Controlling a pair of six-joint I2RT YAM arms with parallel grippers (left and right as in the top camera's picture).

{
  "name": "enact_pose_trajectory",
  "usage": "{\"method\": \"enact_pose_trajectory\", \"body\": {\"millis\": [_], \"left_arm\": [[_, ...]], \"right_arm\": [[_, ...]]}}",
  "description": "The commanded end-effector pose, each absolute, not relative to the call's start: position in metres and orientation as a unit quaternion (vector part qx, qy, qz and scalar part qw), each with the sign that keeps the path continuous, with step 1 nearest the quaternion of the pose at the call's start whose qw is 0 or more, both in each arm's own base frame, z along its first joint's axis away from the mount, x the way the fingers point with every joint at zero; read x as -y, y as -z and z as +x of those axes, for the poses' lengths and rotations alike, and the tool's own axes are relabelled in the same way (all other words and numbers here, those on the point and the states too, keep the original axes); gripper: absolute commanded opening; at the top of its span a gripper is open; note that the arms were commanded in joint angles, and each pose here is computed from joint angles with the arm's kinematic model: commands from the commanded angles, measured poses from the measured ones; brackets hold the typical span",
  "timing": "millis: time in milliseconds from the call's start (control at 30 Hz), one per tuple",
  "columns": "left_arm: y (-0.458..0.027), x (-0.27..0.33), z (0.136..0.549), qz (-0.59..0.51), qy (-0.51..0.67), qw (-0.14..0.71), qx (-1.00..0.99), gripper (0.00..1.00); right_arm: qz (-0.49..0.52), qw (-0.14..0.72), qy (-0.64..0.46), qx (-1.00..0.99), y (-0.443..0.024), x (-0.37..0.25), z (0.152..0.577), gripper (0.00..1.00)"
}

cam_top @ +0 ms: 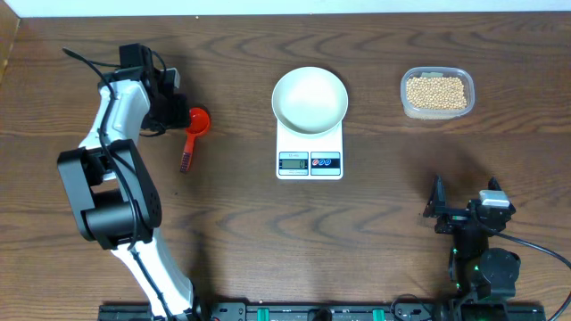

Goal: Scoop item into bowl and weigh 50g on scale
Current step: 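Lower the open left gripper over the red scoop's bowl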

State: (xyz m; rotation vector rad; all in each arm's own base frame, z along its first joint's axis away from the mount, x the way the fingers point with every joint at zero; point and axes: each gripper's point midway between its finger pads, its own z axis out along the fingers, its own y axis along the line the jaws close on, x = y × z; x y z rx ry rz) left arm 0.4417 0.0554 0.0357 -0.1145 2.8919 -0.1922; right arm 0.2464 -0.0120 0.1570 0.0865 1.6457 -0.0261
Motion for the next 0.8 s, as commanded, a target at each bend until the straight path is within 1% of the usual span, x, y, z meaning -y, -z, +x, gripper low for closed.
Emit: {"method": "enact_pose_trajectory", "body": {"millis": [0,333,500,600,767], "left_arm": [[-0.030,-0.053,0.447,-0.032,0.078,0.122,-0.989,0.43],[-0.024,-0.056,0.459,-0.029,0.072,0.149,-0.986,0.42],[-0.014,-0.056,0.459,-0.030,0.073,0.144,-0.986,0.41],[-0.004,-0.055,0.456,-0.037,0.076,0.129,-0.988,0.37],[-0.002,-0.055,0.454,-0.038,0.077,0.124,-0.989,0.35]], "right_arm": [[0.037,0.678,0.013,-0.734,-0.156,0.011,0.246,0.99],[0.037,0.678,0.014,-0.734,-0.156,0.012,0.246,0.99],[0.037,0.678,0.014,-0.734,-0.156,0.012,0.246,0.99],[0.037,0.678,0.014,-0.734,-0.156,0.012,0.246,0.99],[0.037,0.678,0.014,-0.734,-0.156,0.012,0.246,0.99]]}}
